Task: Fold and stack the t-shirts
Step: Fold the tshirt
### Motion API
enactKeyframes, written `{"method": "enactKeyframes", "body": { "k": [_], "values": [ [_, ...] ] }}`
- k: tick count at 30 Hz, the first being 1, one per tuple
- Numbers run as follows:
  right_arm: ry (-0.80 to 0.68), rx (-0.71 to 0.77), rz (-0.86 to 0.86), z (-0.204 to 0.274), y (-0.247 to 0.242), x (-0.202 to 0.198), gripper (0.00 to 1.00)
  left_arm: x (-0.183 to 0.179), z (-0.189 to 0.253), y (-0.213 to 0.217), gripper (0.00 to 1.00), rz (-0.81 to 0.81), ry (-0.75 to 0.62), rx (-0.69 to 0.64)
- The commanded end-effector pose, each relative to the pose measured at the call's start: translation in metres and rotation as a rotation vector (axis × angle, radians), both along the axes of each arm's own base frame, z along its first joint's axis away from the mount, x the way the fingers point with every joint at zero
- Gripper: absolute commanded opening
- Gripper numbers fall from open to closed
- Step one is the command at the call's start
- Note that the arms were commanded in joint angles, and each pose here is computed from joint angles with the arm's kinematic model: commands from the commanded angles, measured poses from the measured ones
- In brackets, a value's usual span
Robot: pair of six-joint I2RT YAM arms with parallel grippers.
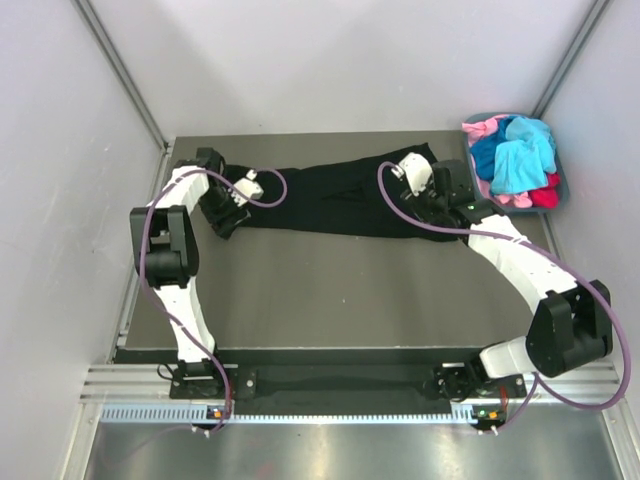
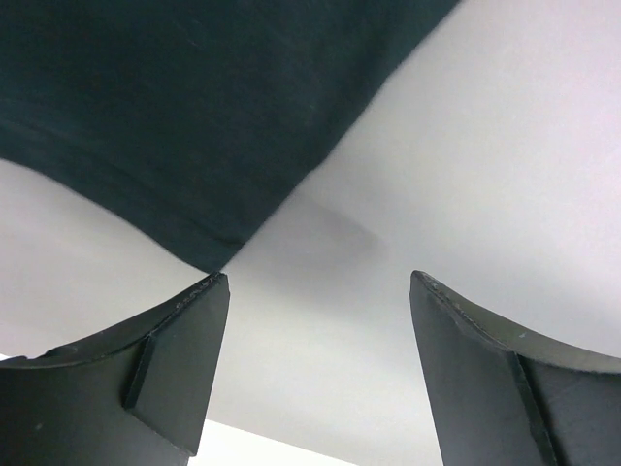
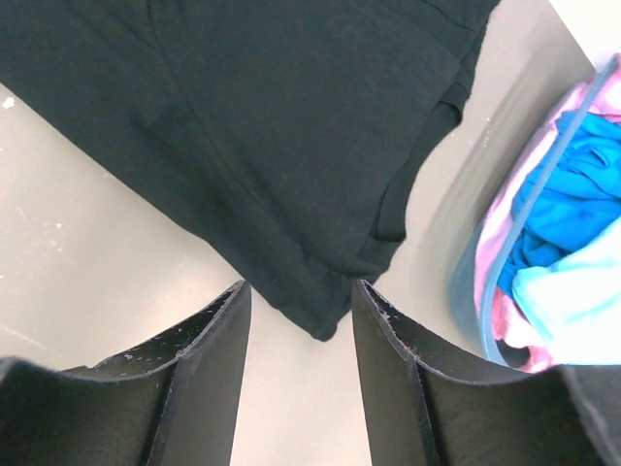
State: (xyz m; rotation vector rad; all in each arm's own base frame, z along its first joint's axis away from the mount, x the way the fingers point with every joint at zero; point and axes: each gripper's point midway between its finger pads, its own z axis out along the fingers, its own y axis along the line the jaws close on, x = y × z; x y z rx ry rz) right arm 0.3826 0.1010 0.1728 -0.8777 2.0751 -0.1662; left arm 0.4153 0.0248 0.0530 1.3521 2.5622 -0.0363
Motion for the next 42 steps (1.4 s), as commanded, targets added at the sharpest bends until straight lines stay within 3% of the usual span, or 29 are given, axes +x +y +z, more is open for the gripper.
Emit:
{"method": "enactKeyframes", "body": {
  "k": [1,17,22,31,36,42],
  "values": [
    [-0.058,0.075,0.014,0.022,0.007,0.003,0.47,-0.007,-0.005,0.009,0.8,-0.076,0.037,0.061],
    [-0.008,0.074,0.014,0.001,0.007,0.006,0.46,0.026,-0.028,0.001,0.77,-0.059,-0.008,0.071],
    [0.003,0.069,0.012,-0.003,0.006,0.007,0.46,0.028,-0.026,0.002,0.65,-0.066,-0.01,0.087],
    [0.027,0.063,0.01,-0.008,0.006,0.011,0.46,0.041,-0.035,0.017,0.61,-0.037,-0.016,0.172],
    [0.036,0.075,0.031,-0.01,0.01,0.009,0.45,0.051,-0.029,0.017,0.48,-0.017,-0.044,0.166],
    [0.046,0.074,0.04,-0.013,0.012,0.009,0.45,0.052,-0.035,0.019,0.59,-0.017,-0.038,0.184]
  ]
}}
